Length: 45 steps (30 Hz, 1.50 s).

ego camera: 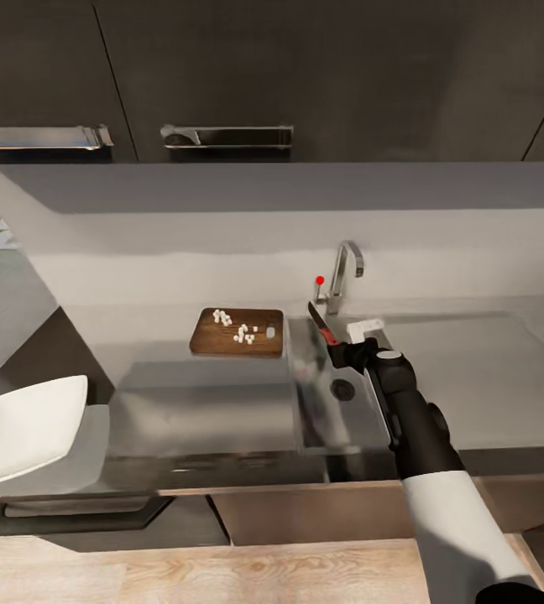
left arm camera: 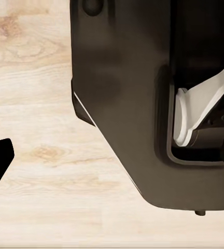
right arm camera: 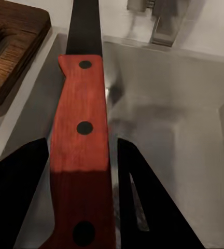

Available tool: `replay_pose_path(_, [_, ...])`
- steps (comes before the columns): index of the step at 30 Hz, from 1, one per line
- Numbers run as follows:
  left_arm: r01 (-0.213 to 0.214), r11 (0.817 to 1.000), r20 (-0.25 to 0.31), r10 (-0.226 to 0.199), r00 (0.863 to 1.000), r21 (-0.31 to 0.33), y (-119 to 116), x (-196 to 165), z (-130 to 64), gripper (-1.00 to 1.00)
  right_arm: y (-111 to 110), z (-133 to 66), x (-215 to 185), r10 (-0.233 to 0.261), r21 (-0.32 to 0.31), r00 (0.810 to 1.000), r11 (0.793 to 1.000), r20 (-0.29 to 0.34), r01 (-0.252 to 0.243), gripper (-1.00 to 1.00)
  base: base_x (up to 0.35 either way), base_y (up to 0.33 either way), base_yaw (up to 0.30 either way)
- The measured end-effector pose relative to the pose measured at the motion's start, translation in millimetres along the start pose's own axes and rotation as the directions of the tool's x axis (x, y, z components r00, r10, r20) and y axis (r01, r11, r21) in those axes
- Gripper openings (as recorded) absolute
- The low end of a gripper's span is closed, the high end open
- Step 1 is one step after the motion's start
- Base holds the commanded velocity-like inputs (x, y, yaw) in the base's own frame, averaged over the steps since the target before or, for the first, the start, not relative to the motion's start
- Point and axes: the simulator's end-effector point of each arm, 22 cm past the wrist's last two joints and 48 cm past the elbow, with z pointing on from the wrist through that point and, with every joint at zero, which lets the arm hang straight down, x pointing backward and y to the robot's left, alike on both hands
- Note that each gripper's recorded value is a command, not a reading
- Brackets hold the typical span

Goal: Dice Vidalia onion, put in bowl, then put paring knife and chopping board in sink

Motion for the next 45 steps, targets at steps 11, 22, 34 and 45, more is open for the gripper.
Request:
replay_pose_path(11, [-0.002, 1.0, 0.002, 0.002, 1.0, 0.0, 0.9, -0.1, 0.0, 1.0, 23.0, 37.0, 79.0, -0.018, -0.054, 0.993, 0.998, -0.114, 0.012, -1.0, -0.034, -0.007, 0.0])
replay_pose_path(22, [-0.001, 1.0, 0.002, 0.001, 1.0, 0.0, 0.6, -0.1, 0.0, 1.0, -7.6, 56.9, 153.4, 0.099, 0.027, 0.982, 0.995, -0.162, -0.096, -1.0, 0.0, -0.004, 0.0])
replay_pose_path(34, [-0.002, 1.0, 0.002, 0.002, 1.0, 0.0, 0.6, -0.1, 0.0, 1.0, -7.5, 57.8, 164.7, 0.103, 0.057, 0.978, 0.994, -0.182, -0.094, -1.0, 0.0, -0.088, 0.0])
replay_pose_path(45, [-0.001, 1.0, 0.002, 0.001, 1.0, 0.0, 0.7, -0.1, 0.0, 1.0, -5.3, 57.9, 163.2, 0.105, 0.055, 0.978, 0.994, -0.179, -0.096, 1.0, 0.0, 0.0, 0.0])
